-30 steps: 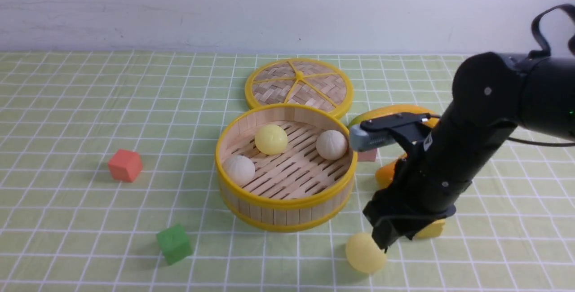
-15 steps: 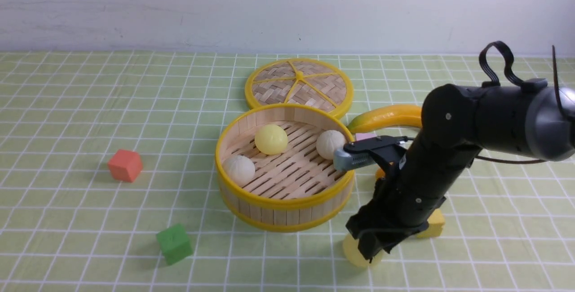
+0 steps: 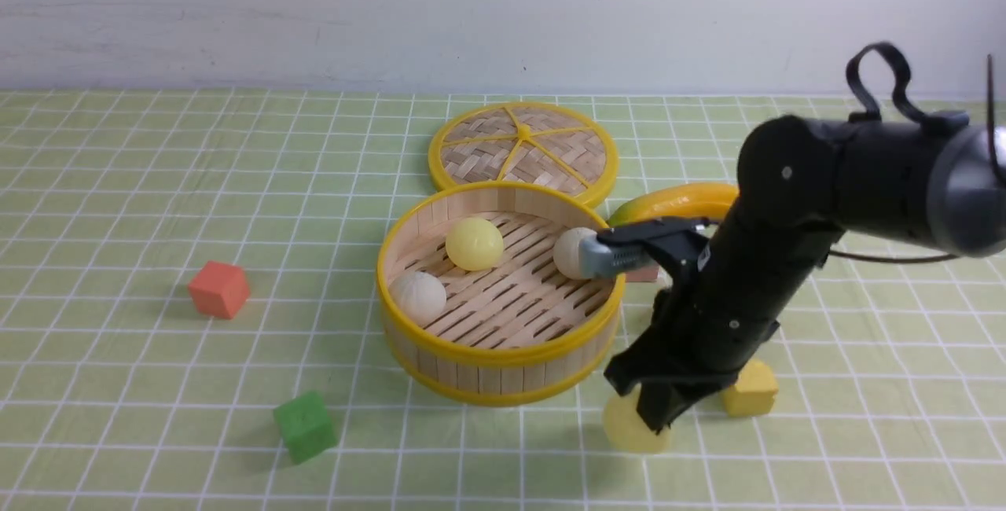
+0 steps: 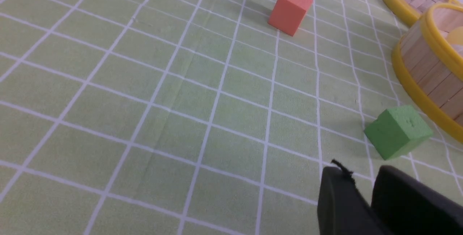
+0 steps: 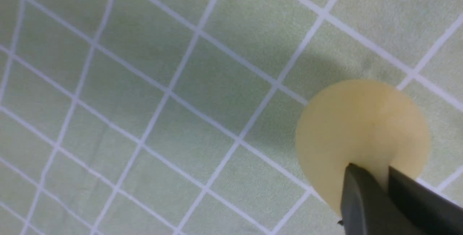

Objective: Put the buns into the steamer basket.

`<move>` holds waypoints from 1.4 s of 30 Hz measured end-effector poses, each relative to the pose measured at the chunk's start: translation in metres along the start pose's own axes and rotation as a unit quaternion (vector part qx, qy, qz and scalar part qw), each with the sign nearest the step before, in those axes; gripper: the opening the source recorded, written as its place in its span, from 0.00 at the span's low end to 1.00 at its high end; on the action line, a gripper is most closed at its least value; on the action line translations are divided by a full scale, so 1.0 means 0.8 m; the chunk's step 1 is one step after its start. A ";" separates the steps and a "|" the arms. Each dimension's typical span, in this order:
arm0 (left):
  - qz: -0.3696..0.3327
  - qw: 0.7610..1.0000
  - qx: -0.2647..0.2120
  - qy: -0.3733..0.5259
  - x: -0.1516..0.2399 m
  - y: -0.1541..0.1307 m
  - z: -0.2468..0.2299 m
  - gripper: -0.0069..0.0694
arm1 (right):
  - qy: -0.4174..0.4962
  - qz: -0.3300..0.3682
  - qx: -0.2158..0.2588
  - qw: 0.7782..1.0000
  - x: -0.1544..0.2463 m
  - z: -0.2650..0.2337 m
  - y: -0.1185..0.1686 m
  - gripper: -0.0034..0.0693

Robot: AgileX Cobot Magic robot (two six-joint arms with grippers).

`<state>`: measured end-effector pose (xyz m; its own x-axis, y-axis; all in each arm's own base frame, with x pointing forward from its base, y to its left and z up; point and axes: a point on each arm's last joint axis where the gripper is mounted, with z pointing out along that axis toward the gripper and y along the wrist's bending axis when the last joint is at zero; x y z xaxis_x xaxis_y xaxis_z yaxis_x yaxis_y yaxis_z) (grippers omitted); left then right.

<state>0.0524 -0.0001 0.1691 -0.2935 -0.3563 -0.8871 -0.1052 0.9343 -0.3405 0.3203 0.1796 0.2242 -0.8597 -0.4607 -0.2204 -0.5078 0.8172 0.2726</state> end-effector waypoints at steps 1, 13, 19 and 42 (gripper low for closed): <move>0.000 1.000 0.000 0.000 0.000 0.000 0.000 0.28 | -0.011 -0.004 -0.001 1.000 -0.005 -0.012 0.004 0.05; 0.000 1.000 0.000 0.000 0.000 0.000 0.000 0.28 | -0.197 -0.006 -0.020 0.980 -0.081 -0.096 0.029 0.05; 0.000 1.000 0.000 0.000 0.000 0.000 0.000 0.28 | -0.180 -0.002 -0.031 0.983 -0.109 -0.004 0.002 0.05; 0.000 1.000 0.000 0.000 0.000 0.000 0.000 0.30 | -0.179 -0.076 0.012 0.981 -0.093 -0.074 0.018 0.58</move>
<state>0.0524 -0.0001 0.1691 -0.2935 -0.3563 -0.8871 -0.1052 0.9343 -0.3405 0.3735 0.2049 0.2997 -0.6976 -0.4303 -0.5729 -0.6237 0.7582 0.1899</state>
